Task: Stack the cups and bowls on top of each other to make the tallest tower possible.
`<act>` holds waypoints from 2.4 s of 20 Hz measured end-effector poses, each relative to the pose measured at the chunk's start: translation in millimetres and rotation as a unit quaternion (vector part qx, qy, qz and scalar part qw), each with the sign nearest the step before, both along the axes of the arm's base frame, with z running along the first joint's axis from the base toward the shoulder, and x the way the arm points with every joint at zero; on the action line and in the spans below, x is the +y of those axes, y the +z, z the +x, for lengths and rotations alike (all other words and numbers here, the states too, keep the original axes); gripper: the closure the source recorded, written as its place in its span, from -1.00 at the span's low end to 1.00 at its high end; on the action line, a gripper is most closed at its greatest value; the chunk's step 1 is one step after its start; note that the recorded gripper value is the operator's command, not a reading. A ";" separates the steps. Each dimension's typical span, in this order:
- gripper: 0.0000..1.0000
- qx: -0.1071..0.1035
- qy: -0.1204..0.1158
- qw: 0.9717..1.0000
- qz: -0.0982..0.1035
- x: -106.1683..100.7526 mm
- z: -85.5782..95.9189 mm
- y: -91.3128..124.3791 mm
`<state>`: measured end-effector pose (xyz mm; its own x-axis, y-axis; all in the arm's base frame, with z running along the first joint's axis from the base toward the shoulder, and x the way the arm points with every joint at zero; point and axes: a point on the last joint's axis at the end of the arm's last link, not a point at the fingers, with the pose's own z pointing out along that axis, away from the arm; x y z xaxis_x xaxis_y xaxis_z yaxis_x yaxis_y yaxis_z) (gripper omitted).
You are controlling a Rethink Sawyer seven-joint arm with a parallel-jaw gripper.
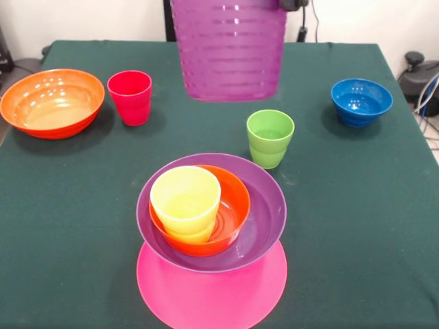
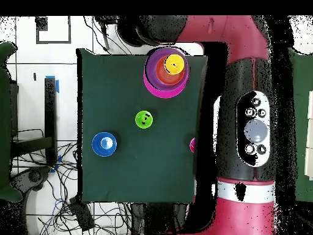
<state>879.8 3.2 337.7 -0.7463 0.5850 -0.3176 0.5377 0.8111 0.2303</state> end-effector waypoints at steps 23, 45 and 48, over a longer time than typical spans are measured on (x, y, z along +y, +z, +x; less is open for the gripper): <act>1.00 0.113 -0.060 0.992 0.001 -48.3 24.2 -36.0; 1.00 0.114 -0.082 0.990 -0.006 -58.3 40.1 -72.0; 1.00 0.115 -0.080 0.990 -0.002 -53.9 42.5 -80.0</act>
<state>922.3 -50.6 257.7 -0.6963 0.7012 -0.1533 0.6979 0.7113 0.0839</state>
